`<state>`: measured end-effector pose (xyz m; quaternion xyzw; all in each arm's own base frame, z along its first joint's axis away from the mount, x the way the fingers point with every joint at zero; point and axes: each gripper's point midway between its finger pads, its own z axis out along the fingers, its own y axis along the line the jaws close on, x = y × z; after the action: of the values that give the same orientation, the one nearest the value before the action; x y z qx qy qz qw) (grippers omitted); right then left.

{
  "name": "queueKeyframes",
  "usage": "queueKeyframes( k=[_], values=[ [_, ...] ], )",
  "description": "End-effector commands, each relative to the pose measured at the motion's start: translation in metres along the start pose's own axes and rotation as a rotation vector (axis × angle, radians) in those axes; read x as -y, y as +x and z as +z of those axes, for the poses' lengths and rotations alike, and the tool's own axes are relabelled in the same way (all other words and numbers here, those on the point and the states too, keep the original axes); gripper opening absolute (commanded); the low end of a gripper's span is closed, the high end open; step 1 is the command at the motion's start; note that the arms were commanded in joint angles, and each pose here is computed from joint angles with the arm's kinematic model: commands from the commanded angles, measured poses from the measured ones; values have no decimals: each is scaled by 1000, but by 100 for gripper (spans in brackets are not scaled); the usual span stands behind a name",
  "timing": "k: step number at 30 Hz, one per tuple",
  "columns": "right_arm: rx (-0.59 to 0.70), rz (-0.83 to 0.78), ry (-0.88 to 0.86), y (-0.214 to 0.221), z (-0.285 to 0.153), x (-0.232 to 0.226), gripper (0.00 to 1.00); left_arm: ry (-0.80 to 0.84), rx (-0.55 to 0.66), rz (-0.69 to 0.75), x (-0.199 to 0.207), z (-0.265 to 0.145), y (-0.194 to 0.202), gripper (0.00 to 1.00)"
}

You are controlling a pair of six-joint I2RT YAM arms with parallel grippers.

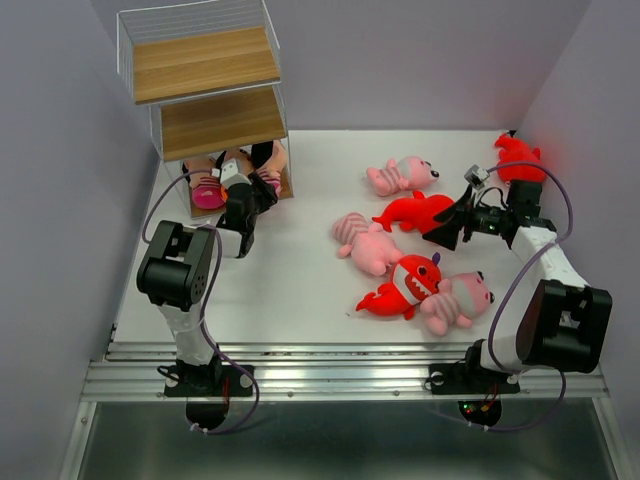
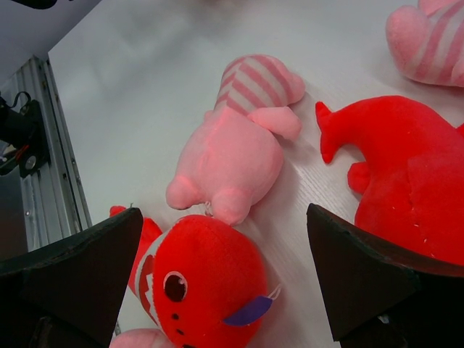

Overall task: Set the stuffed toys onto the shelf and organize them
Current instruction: Place the stuffed toy onto shelf

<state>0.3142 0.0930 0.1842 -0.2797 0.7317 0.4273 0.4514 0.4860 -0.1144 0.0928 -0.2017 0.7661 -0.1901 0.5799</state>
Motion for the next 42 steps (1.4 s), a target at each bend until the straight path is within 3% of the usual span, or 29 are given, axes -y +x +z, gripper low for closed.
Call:
queueKeyframes(
  k=[1, 6, 12, 31, 42],
  values=[
    [23, -59, -15, -18, -3, 0, 100, 75, 86, -16, 24, 8, -31, 49],
    [24, -65, -16, -19, -3, -1, 100, 110, 86, -35, 31, 9, -36, 27],
    [24, -65, -21, -19, -3, -1, 100, 118, 107, -80, 34, 7, -49, 22],
    [23, -68, -32, -18, -3, -4, 100, 229, 95, -340, 48, 1, -66, 17],
    [23, -71, -34, -19, -3, -4, 100, 167, 20, -338, 31, 7, -45, 17]
  ],
)
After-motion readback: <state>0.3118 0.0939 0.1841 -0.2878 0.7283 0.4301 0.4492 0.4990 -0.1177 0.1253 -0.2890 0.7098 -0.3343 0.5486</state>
